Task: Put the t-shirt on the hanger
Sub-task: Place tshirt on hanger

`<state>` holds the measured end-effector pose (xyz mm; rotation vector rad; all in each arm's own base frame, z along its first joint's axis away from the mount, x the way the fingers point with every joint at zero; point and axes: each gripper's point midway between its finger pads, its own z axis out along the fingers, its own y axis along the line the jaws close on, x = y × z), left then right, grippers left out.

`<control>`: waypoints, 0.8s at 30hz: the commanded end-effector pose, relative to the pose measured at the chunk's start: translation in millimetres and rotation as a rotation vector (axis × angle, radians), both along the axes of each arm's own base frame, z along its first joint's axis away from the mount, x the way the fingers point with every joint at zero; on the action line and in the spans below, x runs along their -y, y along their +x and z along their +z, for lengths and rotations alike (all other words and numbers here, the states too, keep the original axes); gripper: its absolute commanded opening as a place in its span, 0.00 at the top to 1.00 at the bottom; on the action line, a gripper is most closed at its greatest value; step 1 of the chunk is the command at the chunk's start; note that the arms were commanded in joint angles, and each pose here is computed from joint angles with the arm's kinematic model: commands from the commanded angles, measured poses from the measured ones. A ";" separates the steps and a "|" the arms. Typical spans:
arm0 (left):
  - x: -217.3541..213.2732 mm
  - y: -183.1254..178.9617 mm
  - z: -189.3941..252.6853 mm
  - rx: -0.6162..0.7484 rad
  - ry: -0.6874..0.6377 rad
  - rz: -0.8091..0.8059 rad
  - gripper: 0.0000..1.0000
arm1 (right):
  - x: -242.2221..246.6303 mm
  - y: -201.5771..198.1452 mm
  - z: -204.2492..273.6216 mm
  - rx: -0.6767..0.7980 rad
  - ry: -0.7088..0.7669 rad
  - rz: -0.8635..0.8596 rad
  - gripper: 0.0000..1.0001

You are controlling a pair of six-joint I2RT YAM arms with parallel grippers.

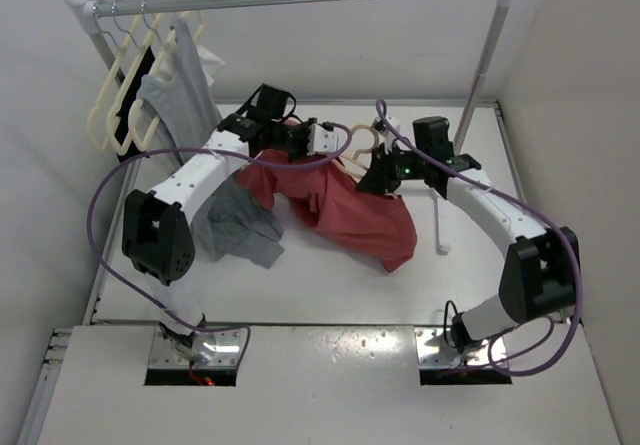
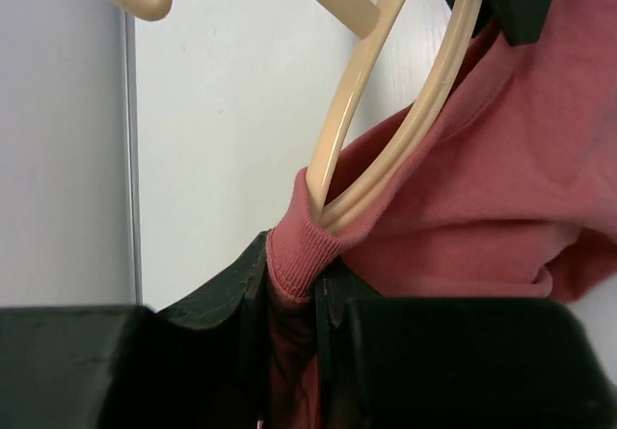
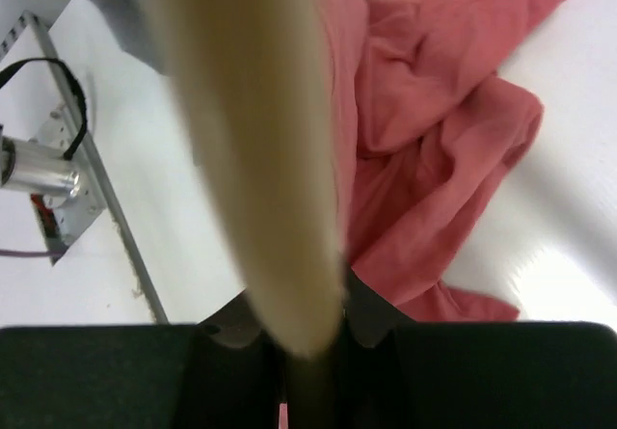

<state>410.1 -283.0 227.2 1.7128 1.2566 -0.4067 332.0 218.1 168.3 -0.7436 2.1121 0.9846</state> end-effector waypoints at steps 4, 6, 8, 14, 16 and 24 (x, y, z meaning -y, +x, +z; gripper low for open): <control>-30.6 30.6 44.2 -0.001 -0.099 0.174 0.71 | 50.9 19.6 43.1 0.172 -0.085 -0.267 1.00; -39.4 43.3 53.1 0.024 -0.110 0.209 0.59 | 56.1 15.5 47.1 0.186 -0.105 -0.279 1.00; -41.2 48.7 55.4 0.028 -0.107 0.233 0.49 | 59.4 15.3 60.8 0.226 -0.121 -0.277 1.00; -47.3 49.1 61.1 0.000 -0.146 0.230 0.12 | 66.8 14.5 82.9 0.250 -0.168 -0.281 1.00; -49.2 45.2 65.2 -0.007 -0.160 0.214 0.10 | 69.5 13.4 91.1 0.254 -0.182 -0.286 1.00; -49.6 56.2 36.9 -0.027 -0.106 0.242 0.00 | 67.9 2.7 135.4 0.268 -0.228 -0.179 1.00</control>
